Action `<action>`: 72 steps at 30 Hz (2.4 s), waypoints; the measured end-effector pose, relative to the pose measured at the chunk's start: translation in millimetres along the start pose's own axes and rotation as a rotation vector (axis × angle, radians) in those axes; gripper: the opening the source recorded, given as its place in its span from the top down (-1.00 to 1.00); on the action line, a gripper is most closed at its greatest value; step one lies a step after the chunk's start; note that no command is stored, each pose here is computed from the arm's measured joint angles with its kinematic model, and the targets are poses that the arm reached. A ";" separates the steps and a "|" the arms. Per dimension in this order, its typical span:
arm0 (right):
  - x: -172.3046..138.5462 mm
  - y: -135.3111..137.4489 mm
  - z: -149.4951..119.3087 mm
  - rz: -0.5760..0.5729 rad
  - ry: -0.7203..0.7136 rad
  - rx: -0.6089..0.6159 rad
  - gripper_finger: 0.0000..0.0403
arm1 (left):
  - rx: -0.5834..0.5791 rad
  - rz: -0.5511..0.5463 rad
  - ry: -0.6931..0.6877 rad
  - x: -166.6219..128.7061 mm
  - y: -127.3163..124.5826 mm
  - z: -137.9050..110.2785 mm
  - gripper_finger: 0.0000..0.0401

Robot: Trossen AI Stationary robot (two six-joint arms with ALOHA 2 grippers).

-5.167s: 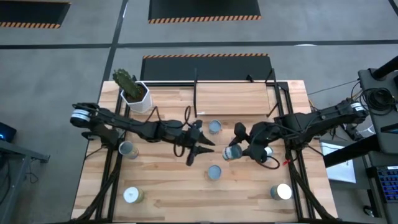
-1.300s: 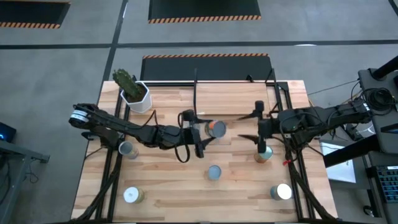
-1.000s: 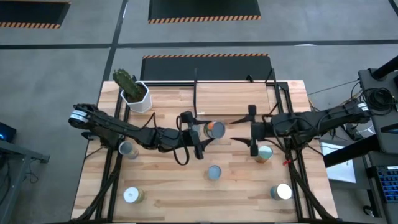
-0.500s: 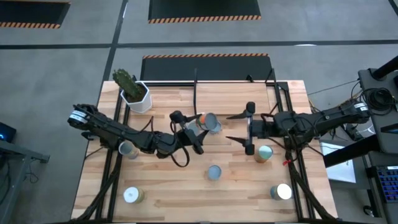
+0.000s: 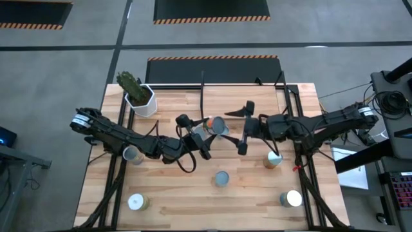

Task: Pick and place cans onto a shelf
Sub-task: Put the small canned oranges on the shelf

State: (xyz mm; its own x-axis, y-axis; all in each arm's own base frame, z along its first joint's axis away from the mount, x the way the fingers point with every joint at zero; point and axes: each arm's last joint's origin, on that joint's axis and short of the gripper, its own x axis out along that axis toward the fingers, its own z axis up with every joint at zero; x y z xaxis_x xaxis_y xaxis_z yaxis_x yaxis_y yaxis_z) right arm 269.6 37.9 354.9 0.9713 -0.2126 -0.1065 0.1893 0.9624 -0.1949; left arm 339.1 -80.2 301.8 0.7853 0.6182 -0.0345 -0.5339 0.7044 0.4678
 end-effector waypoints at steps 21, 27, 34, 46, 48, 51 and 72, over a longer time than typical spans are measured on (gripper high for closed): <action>24.6 -8.1 3.5 0.018 0.054 0.019 -0.74 | -0.037 0.021 -0.018 0.3 2.2 3.5 -0.44; 29.0 -10.4 5.4 0.070 0.053 0.032 -0.57 | -0.045 0.001 -0.034 0.4 1.9 4.6 -0.44; 27.8 -11.7 7.0 0.071 0.047 0.037 -0.42 | -0.056 -0.005 -0.037 0.4 1.8 4.8 -0.48; 27.2 -12.1 5.2 0.065 0.071 0.028 -0.43 | -0.047 -0.026 -0.021 -0.5 1.2 2.6 -0.77; 25.8 -13.7 7.9 0.063 0.092 0.019 -0.43 | -0.037 -0.031 -0.015 -2.0 2.6 2.9 -0.78; 23.1 -19.2 14.9 0.058 0.139 0.009 -0.43 | -0.016 -0.042 -0.002 -6.7 7.2 4.4 -0.79; 39.0 -141.9 -57.9 0.153 0.501 0.025 -0.43 | -0.117 -0.058 -0.046 -56.4 68.1 -3.8 -0.79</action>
State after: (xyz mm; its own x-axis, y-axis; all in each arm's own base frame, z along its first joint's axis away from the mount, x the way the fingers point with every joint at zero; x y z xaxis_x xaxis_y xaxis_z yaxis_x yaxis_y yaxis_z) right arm 272.3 -116.8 321.9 0.8010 -0.1182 -0.5869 0.0596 0.9912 -0.1182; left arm 257.3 -65.8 332.2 0.8279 0.5607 -0.0167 -0.5182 0.7759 0.3597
